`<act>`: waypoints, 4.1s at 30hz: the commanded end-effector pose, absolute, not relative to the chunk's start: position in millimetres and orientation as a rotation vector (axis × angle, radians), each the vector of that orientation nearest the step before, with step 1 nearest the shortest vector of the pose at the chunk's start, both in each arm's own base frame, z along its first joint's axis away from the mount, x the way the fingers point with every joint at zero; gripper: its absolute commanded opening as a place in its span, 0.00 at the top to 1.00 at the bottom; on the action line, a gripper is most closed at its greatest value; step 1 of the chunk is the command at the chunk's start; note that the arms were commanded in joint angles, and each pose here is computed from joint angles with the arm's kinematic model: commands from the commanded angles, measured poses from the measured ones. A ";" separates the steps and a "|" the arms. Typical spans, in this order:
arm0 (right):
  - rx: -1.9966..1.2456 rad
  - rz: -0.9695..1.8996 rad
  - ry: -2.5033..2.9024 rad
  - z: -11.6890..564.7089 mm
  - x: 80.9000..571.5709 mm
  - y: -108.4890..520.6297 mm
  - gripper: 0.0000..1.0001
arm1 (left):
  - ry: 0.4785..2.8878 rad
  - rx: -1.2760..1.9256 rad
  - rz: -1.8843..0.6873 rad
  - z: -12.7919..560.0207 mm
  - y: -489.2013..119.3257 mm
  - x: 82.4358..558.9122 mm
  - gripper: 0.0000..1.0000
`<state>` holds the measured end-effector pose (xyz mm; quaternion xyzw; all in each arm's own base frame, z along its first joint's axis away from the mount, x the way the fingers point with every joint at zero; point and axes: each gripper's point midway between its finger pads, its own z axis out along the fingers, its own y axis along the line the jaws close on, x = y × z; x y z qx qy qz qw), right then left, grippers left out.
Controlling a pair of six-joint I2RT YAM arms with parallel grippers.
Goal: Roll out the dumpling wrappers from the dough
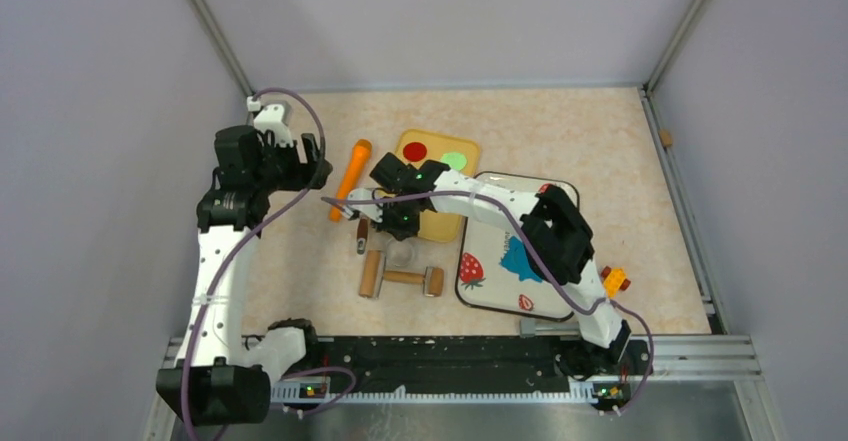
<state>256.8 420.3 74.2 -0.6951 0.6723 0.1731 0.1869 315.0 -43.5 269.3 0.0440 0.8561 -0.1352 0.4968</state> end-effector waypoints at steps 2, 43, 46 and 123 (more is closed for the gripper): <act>-1.899 0.433 1.846 79.9 263.2 440.5 1.00 | 2.029 0.004 -0.365 281.0 -33.1 314.0 0.21; -0.585 0.510 2.543 110.5 265.6 120.6 0.24 | 2.181 0.809 -0.930 185.5 -293.8 306.7 0.30; -0.575 0.500 2.581 102.7 269.0 119.5 0.23 | 2.239 0.712 -0.973 167.0 -317.9 314.6 0.32; -0.989 0.117 2.803 3.0 244.4 128.0 0.30 | 2.646 0.433 -0.941 28.3 -362.6 311.3 1.00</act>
